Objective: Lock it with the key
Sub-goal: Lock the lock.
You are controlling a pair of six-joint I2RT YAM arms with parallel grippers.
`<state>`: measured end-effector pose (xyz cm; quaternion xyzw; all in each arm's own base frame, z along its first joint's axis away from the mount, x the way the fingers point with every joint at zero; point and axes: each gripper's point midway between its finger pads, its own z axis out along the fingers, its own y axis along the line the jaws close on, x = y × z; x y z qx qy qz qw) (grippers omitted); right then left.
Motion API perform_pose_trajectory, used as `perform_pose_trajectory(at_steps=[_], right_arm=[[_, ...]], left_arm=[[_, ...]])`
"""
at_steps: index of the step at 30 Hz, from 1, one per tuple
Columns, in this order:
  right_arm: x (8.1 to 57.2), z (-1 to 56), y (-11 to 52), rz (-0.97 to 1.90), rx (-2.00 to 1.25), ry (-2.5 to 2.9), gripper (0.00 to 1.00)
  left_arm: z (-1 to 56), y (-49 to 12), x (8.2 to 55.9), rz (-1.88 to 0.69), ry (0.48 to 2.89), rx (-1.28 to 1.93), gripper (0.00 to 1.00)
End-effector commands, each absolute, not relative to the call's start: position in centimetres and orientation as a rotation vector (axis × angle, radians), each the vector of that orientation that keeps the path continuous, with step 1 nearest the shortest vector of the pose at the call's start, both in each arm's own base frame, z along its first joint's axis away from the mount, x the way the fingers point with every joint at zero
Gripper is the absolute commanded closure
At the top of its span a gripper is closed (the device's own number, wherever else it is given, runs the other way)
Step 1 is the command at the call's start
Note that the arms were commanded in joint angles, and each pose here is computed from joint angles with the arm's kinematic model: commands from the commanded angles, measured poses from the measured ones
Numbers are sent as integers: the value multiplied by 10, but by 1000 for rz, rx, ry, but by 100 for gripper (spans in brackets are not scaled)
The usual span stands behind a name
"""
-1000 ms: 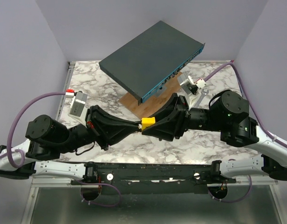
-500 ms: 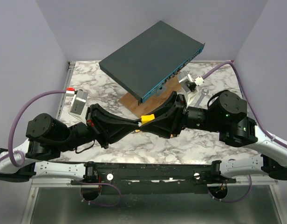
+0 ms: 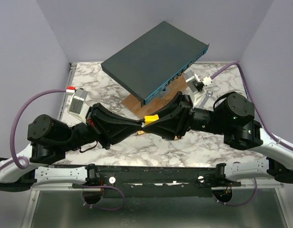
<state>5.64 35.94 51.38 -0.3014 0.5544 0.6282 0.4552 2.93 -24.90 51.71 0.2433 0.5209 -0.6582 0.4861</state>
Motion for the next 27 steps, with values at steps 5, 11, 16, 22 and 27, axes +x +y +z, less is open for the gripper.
perform_pose_trajectory(at_steps=[5, 11, 16, 22, 27], right_arm=[[123, 418, 413, 1216, -641, 1646, 99], [130, 421, 414, 1189, -609, 1648, 99], [133, 416, 417, 1172, -600, 1664, 99], [131, 396, 425, 1195, -589, 1717, 99], [130, 370, 432, 1206, -565, 1778, 99]], left_arm=[[389, -333, -16, -1699, 1682, 1022, 100], [361, -332, -14, -1639, 1798, 1056, 100], [338, -329, -14, -1583, 1878, 1094, 100], [313, -330, -10, -1543, 1943, 1100, 100], [301, -333, -4, -1547, 1971, 1074, 100]])
